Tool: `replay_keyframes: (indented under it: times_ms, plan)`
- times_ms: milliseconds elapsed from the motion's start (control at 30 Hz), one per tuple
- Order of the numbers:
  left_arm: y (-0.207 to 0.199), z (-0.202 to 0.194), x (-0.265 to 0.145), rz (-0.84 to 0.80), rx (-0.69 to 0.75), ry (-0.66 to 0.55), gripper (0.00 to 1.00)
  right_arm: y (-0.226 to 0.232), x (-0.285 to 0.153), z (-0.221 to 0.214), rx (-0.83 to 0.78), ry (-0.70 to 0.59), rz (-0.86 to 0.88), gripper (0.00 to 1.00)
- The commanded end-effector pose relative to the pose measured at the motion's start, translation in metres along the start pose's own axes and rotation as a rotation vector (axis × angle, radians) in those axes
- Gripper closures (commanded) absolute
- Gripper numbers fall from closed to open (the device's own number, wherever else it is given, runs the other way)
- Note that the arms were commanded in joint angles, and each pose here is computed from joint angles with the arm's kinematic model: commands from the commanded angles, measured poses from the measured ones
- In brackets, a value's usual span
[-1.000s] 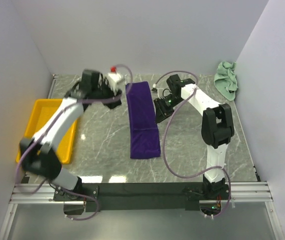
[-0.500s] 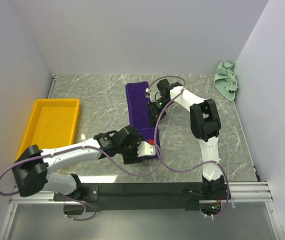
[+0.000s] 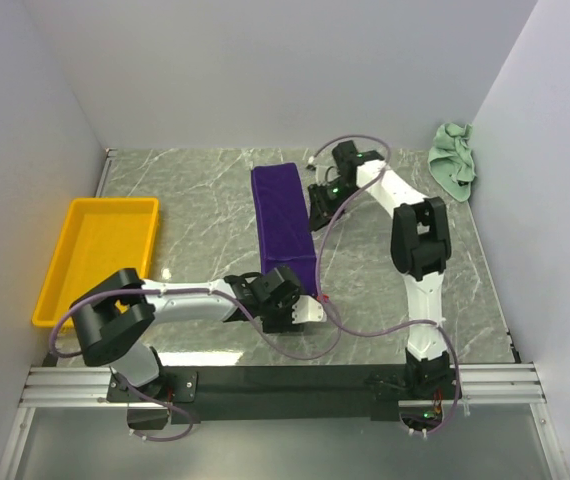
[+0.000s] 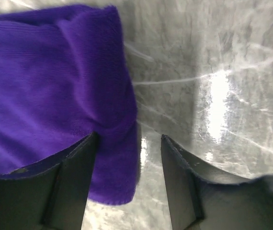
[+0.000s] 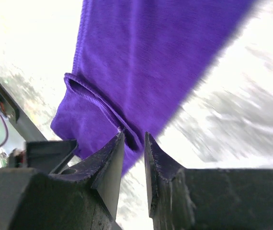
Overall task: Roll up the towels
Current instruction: Roll the towel
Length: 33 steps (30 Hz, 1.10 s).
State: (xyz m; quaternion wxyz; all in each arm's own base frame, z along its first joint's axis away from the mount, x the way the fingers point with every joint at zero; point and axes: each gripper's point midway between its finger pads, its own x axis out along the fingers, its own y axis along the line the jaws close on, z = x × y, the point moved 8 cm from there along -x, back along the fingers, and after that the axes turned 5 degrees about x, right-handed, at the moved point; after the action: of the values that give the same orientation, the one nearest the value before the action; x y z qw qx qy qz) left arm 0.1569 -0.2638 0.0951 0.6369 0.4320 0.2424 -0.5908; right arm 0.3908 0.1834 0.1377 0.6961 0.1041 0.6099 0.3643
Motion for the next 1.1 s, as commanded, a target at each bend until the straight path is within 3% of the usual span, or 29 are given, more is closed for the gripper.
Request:
replay_keyframes:
  times_ms: [0,67,300,567,800,1067]
  plan:
    - [-0.005,-0.004,0.010,-0.039,0.023,0.013,0.45,0.011,-0.057,0.010,-0.029,-0.116,0.014,0.69]
    - [-0.008,-0.006,0.014,-0.064,0.008,0.034,0.54,0.002,-0.072,0.008,-0.008,-0.144,0.004,0.69]
    - [-0.025,-0.002,0.000,-0.253,-0.054,0.058,0.99,-0.013,-0.111,-0.001,0.033,-0.204,-0.015,0.69]
    - [-0.020,0.027,-0.031,-0.394,-0.137,-0.025,1.00,-0.015,-0.123,-0.013,0.032,-0.203,-0.027,0.69]
    - [0.047,0.025,-0.042,-0.345,-0.284,-0.074,1.00,-0.021,-0.122,-0.015,0.051,-0.195,-0.021,0.69]
    - [0.108,0.002,-0.014,-0.247,-0.390,-0.049,1.00,-0.026,-0.113,-0.017,0.070,-0.182,-0.001,0.69]
